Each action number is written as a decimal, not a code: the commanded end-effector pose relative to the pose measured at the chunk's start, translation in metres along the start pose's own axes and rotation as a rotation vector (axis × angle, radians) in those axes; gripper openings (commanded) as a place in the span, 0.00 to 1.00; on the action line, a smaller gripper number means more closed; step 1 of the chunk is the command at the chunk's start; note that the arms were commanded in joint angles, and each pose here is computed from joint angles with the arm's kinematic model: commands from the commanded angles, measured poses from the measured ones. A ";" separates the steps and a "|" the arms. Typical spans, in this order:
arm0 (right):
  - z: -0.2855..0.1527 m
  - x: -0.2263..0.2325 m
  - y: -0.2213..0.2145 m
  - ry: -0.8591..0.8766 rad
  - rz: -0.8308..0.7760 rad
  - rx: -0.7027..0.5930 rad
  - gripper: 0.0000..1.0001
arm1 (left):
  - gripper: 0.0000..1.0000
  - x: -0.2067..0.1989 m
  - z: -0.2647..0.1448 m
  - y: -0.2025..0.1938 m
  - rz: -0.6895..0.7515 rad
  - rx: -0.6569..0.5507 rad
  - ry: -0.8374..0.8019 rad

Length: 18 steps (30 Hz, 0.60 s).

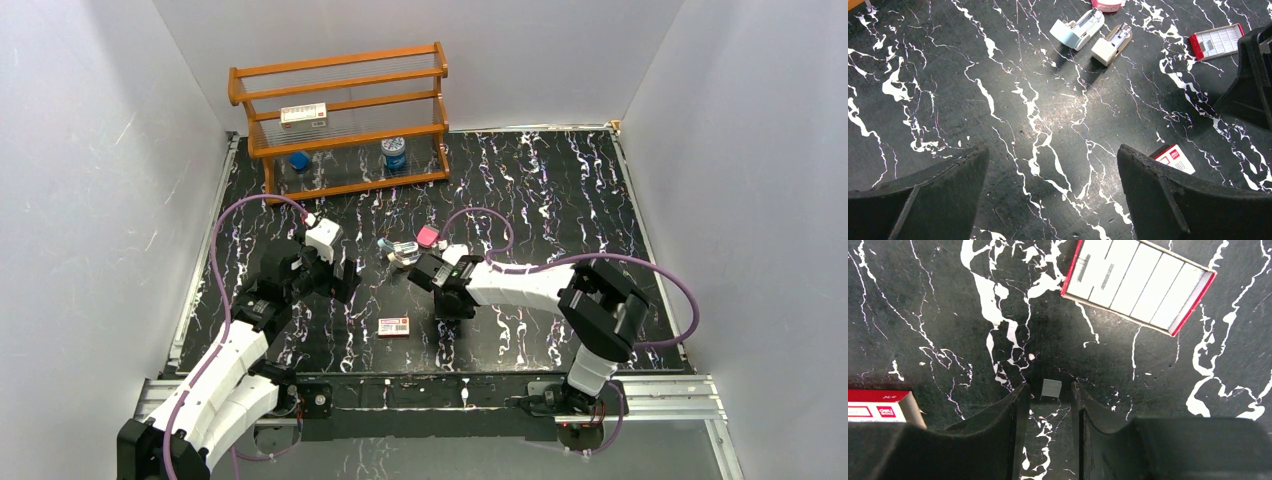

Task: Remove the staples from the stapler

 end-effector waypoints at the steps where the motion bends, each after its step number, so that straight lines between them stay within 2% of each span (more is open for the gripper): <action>1: 0.000 0.003 -0.003 -0.050 0.010 -0.005 0.41 | 0.96 -0.002 -0.005 0.017 0.011 -0.048 -0.015; 11: -0.005 -0.001 -0.002 -0.057 0.018 -0.052 0.27 | 0.96 -0.002 -0.004 0.017 0.009 -0.044 -0.015; 18: -0.016 -0.005 0.010 -0.060 0.007 -0.111 0.26 | 0.96 -0.002 -0.003 0.016 0.005 -0.036 -0.017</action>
Point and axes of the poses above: each gripper's point midway between its finger pads, its own z axis out along the fingers, its own x axis along the line the jaws close on, y = z × x, the point moved 10 cm from there along -z, back along the fingers, and after that the axes turned 7 degrees about -z, right-handed, at the moved point
